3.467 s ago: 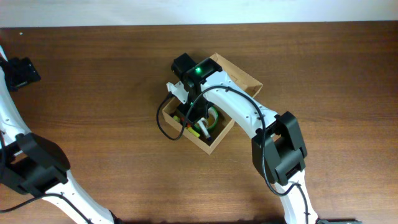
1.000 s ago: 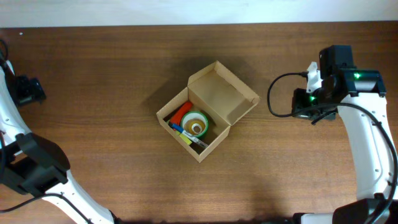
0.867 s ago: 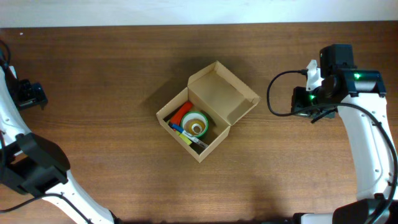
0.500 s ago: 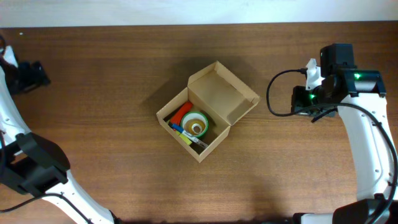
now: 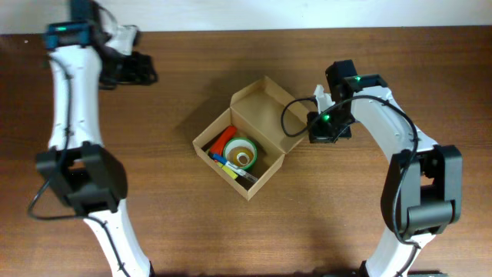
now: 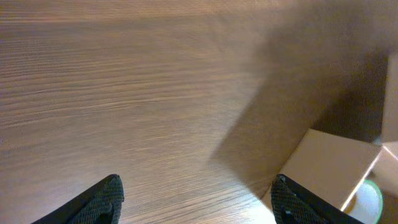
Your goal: Pack container
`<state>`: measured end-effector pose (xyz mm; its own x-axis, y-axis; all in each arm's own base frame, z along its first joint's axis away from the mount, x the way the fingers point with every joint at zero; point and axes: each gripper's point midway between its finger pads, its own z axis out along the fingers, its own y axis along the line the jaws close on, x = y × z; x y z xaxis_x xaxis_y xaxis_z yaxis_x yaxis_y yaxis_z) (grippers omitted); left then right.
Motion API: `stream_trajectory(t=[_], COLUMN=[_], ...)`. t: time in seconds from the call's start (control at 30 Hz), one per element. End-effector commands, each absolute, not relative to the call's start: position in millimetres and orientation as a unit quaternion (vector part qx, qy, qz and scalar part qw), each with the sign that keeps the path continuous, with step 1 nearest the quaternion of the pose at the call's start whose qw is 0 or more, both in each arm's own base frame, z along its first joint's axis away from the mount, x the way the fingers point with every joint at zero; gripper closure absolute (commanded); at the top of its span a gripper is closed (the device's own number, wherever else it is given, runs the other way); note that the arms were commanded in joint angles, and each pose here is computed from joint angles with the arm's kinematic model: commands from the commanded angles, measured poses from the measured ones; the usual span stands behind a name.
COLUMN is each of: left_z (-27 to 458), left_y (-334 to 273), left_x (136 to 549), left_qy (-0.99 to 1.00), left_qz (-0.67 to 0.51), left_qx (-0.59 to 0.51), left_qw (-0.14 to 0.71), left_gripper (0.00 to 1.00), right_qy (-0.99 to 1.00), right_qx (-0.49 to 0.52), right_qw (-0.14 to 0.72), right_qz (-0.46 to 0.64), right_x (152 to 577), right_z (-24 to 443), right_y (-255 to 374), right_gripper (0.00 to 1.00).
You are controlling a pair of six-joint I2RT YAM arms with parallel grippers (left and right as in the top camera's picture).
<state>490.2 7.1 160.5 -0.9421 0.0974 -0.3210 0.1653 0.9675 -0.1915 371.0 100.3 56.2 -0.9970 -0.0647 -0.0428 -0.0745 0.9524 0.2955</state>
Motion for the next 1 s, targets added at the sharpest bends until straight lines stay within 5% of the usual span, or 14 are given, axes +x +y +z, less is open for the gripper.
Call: stream_trajectory(t=[0.0,0.3,0.57,0.77,0.8,0.83,0.87,0.97], left_z=[142.5,135.6,75.8,46.9,46.7,47.0,46.6,45.1], left_y=[-4.5,-4.3,-25.0,-73.8,-77.8,-81.5,-79.0,-68.2], left_x=[489.8,489.8,485.8,452.5,448.8,441.8,436.9,433.8], left_qy=[0.983,0.984,0.984,0.979,0.978,0.977,0.978,0.983], left_qz=[-0.077,-0.078,-0.137,-0.151,-0.148,-0.145,-0.135,-0.110], left_qx=[0.102,0.101,0.100,0.138,0.143,0.148,0.148,0.133], left_qw=[0.133,0.125,0.060,-0.024,-0.031,-0.045,-0.057,-0.068], left_gripper=[0.25,0.19,0.33,0.34,0.37,0.68,0.87,0.98], right_qy=[0.978,0.898,0.938,0.966,0.967,0.968,0.969,0.972], right_qx=[-0.035,-0.011,-0.012,0.003,0.002,0.004,0.006,0.000], right_qw=[0.036,0.242,0.180,0.143,0.142,0.140,0.138,0.129], right_qz=[0.204,0.367,0.296,0.214,0.212,0.209,0.204,0.198], right_x=[387.4,497.0,470.5,453.9,453.0,452.4,451.4,446.3], right_z=[50.8,134.7,111.6,89.6,88.9,88.3,87.2,85.1], right_y=[121.1,172.8,138.3,96.2,95.1,93.1,91.2,89.5], right_gripper=[0.96,0.96,0.96,0.96,0.96,0.96,0.96,0.96])
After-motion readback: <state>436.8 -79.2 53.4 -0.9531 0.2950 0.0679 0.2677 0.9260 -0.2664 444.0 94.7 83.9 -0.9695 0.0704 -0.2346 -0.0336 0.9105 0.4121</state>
